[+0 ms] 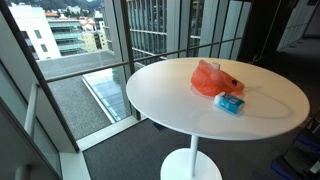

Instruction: Put the white bottle on the table

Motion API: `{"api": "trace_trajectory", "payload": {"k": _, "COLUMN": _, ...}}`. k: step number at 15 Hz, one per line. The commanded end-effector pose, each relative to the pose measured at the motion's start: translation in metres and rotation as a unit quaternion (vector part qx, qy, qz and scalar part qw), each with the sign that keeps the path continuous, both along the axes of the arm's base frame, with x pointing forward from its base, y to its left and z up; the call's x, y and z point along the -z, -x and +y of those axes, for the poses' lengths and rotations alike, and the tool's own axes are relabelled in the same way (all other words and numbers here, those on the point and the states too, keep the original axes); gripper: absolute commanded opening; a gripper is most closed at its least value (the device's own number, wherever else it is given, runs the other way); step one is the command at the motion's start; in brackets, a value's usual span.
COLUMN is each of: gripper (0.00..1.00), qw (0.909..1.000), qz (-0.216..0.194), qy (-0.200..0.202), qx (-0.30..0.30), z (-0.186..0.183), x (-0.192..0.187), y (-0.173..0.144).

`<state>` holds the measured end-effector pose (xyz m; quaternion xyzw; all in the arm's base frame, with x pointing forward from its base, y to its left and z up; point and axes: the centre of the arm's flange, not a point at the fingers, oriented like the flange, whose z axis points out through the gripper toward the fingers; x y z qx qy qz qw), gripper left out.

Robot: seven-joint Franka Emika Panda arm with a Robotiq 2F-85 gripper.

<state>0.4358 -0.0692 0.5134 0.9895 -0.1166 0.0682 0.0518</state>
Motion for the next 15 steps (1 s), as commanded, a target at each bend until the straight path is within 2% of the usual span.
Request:
{"api": "trace_trajectory", "payload": {"k": 1, "gripper": 1.00, "qw": 0.9994, "qz": 0.015, "qy": -0.029, "qx": 0.004, "z": 0.003, "x": 0.006, "y": -0.058}}
{"api": "trace_trajectory", "payload": {"k": 6, "gripper": 1.00, "qw": 0.9988, "qz": 0.037, "qy": -0.033, "qx": 0.006, "z": 0.006, "x": 0.047, "y": -0.095}}
{"api": "trace_trajectory", "payload": {"k": 7, "gripper": 1.00, "qw": 0.9989, "qz": 0.037, "qy": -0.028, "qx": 0.004, "z": 0.006, "x": 0.049, "y": -0.094}}
{"api": "trace_trajectory", "payload": {"k": 8, "gripper": 1.00, "qw": 0.9988, "qz": 0.041, "qy": -0.028, "qx": -0.001, "z": 0.005, "x": 0.052, "y": -0.079}}
{"api": "trace_trajectory", "payload": {"k": 15, "gripper": 1.00, "qw": 0.9984, "qz": 0.043, "qy": -0.036, "qx": 0.002, "z": 0.007, "x": 0.065, "y": -0.094}}
